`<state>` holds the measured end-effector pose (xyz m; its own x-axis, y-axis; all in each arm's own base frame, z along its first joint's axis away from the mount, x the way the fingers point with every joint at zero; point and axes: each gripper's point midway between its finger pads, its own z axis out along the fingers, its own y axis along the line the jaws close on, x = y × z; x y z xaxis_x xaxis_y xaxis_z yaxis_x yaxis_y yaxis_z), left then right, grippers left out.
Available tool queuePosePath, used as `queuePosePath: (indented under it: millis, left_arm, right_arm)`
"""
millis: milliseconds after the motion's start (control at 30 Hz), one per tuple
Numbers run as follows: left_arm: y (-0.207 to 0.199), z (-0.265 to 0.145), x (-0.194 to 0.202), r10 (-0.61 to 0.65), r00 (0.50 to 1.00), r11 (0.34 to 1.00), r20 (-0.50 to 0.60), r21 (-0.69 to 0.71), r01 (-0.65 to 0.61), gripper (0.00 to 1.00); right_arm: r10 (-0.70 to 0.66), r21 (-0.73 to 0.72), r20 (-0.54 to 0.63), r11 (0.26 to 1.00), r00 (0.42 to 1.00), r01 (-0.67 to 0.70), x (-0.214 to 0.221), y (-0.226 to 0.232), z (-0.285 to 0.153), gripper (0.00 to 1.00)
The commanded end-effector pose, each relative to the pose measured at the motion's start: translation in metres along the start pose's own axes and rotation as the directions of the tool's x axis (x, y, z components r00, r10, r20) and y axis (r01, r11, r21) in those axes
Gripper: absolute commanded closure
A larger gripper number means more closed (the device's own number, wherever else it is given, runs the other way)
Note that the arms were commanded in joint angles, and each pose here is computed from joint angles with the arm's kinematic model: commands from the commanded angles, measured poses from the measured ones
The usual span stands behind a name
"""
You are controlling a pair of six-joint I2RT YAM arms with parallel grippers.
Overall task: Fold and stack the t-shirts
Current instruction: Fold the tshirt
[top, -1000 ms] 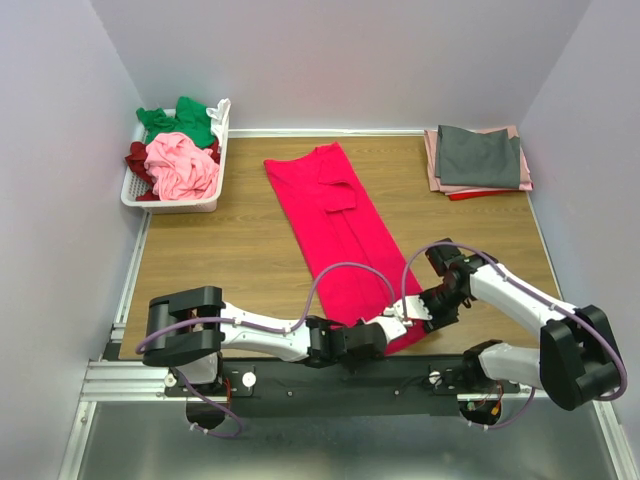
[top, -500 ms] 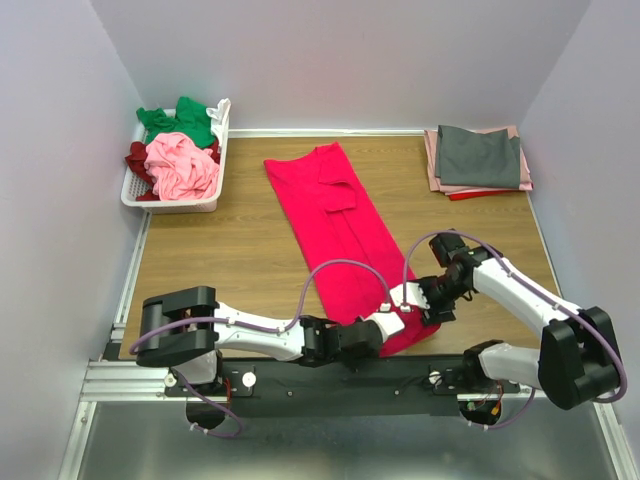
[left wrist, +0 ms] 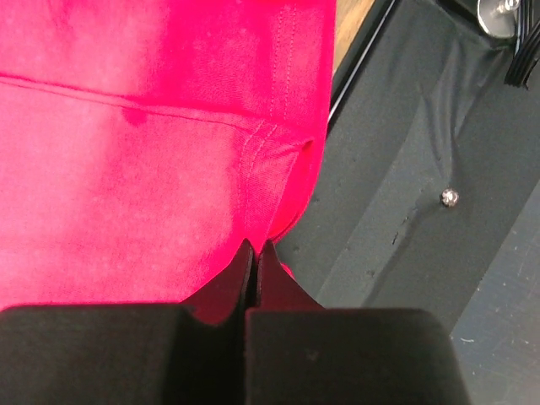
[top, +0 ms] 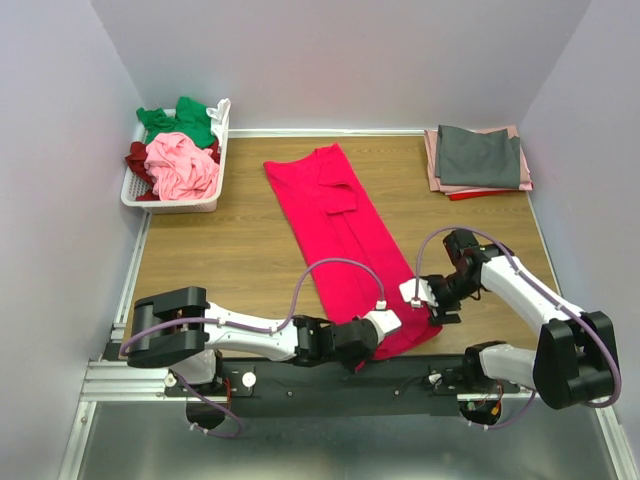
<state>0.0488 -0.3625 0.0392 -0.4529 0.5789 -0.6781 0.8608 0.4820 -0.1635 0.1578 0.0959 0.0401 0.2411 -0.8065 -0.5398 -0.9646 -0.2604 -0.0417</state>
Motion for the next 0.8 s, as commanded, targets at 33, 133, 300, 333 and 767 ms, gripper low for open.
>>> queuePosePath:
  millis: [33, 133, 300, 333, 767]
  left_arm:
    - [-0.012, -0.004, -0.006, -0.053, 0.998, 0.996, 0.030, 0.069, 0.051, 1.00]
    - [-0.016, -0.004, -0.005, -0.069, 0.997, 0.994, 0.026, 0.087, 0.066, 1.00]
    - [-0.017, -0.003, -0.003, -0.109, 0.993, 0.990, 0.034, 0.092, 0.106, 1.00]
    - [-0.017, -0.003, -0.003, -0.117, 0.992, 0.989, 0.035, 0.095, 0.113, 1.00]
    - [-0.003, 0.002, -0.016, -0.228, 0.971, 0.970, 0.068, 0.106, 0.221, 1.00]
  right_arm:
    - [-0.102, -0.053, 0.043, 0.993, 0.994, 0.104, -0.011, 0.018, -0.005, 0.21]
    - [-0.148, -0.072, 0.018, 0.986, 0.989, 0.149, -0.005, 0.021, -0.006, 0.21]
    - [-0.254, -0.126, -0.015, 0.960, 0.967, 0.250, 0.006, 0.024, -0.003, 0.23]
    - [-0.265, -0.138, -0.032, 0.956, 0.964, 0.258, 0.011, 0.025, -0.002, 0.24]
    - [-0.390, -0.256, -0.068, 0.896, 0.918, 0.362, 0.023, 0.035, -0.001, 0.35]
